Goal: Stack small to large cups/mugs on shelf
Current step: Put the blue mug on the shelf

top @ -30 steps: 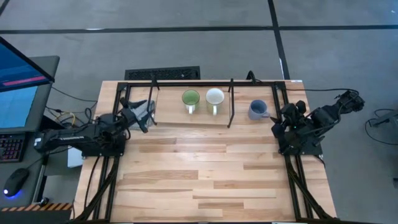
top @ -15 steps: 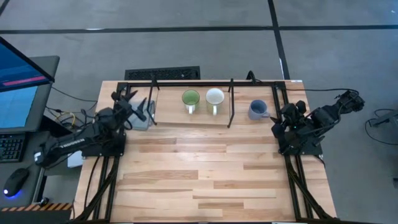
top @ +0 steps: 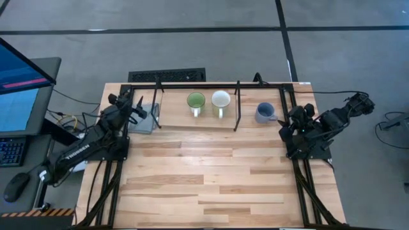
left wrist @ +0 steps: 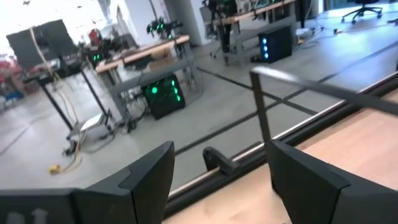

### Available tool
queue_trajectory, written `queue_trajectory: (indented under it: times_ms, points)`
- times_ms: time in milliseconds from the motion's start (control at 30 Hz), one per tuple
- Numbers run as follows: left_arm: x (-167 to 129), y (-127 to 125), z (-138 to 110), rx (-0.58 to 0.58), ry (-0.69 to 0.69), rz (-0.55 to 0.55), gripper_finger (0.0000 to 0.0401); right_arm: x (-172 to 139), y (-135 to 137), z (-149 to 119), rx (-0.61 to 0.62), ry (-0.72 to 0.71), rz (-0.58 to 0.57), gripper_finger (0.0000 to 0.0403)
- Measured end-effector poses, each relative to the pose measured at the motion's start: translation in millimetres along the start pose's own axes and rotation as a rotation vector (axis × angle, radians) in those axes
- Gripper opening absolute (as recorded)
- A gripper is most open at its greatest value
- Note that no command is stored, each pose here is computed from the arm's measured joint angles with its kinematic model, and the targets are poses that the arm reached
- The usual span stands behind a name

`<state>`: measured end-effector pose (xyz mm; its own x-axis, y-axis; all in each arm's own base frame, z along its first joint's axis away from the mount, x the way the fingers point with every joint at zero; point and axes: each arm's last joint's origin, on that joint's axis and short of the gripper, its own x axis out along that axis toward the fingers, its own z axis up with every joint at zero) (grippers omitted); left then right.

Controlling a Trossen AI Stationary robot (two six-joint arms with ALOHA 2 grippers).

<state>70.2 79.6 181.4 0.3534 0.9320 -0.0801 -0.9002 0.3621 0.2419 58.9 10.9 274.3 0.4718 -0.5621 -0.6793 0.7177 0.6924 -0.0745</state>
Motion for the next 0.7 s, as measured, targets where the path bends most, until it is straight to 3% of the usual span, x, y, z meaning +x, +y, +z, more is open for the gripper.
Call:
queue_trajectory:
  times_ms: [233, 700]
  points:
    - [3.5, 8.8, -5.4, -0.045, 0.048, 0.056, 0.0248, 5.8, 0.3, -7.9, 0.027, 0.06, -0.011, 0.024]
    - [4.8, 9.4, -7.3, -0.056, 0.051, -0.033, 0.0248, 19.5, -1.3, -19.2, 0.134, 0.12, -0.1, 0.024]
